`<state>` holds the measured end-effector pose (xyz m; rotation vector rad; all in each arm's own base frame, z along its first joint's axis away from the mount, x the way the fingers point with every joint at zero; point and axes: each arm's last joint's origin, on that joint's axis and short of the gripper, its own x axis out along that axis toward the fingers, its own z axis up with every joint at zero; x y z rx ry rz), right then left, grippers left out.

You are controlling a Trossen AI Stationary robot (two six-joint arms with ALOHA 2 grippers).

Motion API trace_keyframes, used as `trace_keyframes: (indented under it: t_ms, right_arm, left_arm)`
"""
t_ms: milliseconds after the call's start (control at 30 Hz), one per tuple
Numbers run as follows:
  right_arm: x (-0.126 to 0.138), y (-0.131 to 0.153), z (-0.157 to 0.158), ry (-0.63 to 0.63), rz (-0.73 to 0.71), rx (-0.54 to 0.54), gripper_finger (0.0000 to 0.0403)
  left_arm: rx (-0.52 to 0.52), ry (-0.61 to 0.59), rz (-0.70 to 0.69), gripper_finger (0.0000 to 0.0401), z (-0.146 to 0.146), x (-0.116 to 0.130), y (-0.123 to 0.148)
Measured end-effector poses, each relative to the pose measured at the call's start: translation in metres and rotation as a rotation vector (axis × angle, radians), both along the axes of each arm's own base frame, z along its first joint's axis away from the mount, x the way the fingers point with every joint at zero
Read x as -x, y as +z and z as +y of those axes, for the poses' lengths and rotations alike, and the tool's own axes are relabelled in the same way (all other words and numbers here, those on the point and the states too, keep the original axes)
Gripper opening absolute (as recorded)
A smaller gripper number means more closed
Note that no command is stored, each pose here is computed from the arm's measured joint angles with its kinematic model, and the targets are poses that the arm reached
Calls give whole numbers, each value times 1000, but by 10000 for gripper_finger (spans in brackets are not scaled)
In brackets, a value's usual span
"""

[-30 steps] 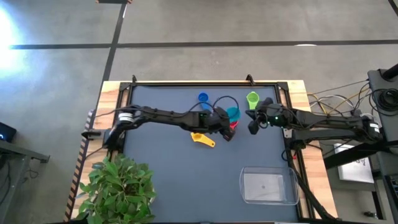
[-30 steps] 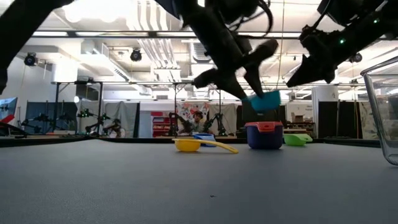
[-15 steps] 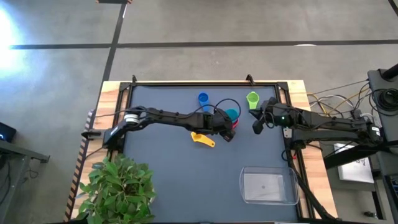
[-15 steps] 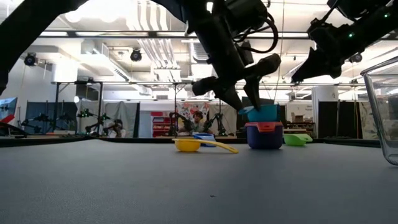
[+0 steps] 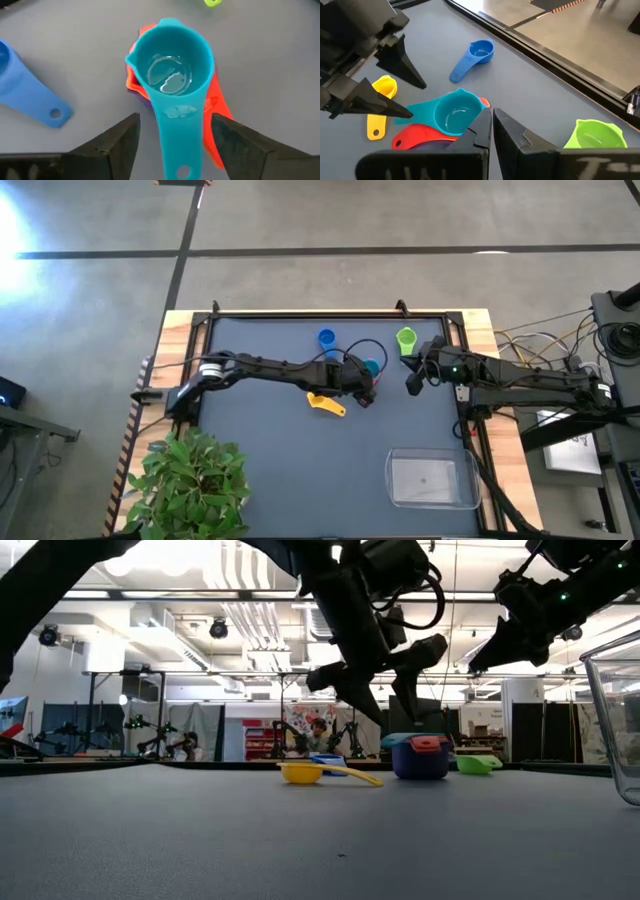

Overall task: Nest measuring cups in basket
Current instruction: Stack the green measuring cup on top of the light blue measuring cup

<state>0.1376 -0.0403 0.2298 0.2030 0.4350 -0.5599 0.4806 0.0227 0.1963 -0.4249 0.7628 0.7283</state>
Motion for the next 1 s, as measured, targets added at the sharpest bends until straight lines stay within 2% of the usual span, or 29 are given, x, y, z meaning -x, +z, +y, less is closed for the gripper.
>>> trace_keyframes:
  t_ms: [100, 233, 367, 467, 633, 833, 1000]
  right_arm:
    - [0, 0, 0, 0, 1, 0, 9]
    - [0, 0, 0, 0, 2, -1, 9]
    - [0, -1, 0, 0, 10, -2, 9]
    - [1, -2, 0, -3, 15, -10, 9]
    - [2, -3, 0, -2, 31, -13, 9]
    - [2, -3, 0, 1, 34, -8, 9]
    - [1, -3, 0, 0, 33, -7, 9]
  left_arm:
    - [-50, 2, -5, 241, 1, 4, 13]
    - [-169, 41, 15, 245, 0, 11, 28]
    - [-209, 92, 128, 245, 2, 21, 20]
    - [-248, 126, 147, 244, 4, 25, 14]
    - [-250, 123, 166, 237, 1, 33, 6]
    - [-252, 114, 142, 232, -1, 50, 7]
    - [-264, 97, -18, 232, -3, 75, 18]
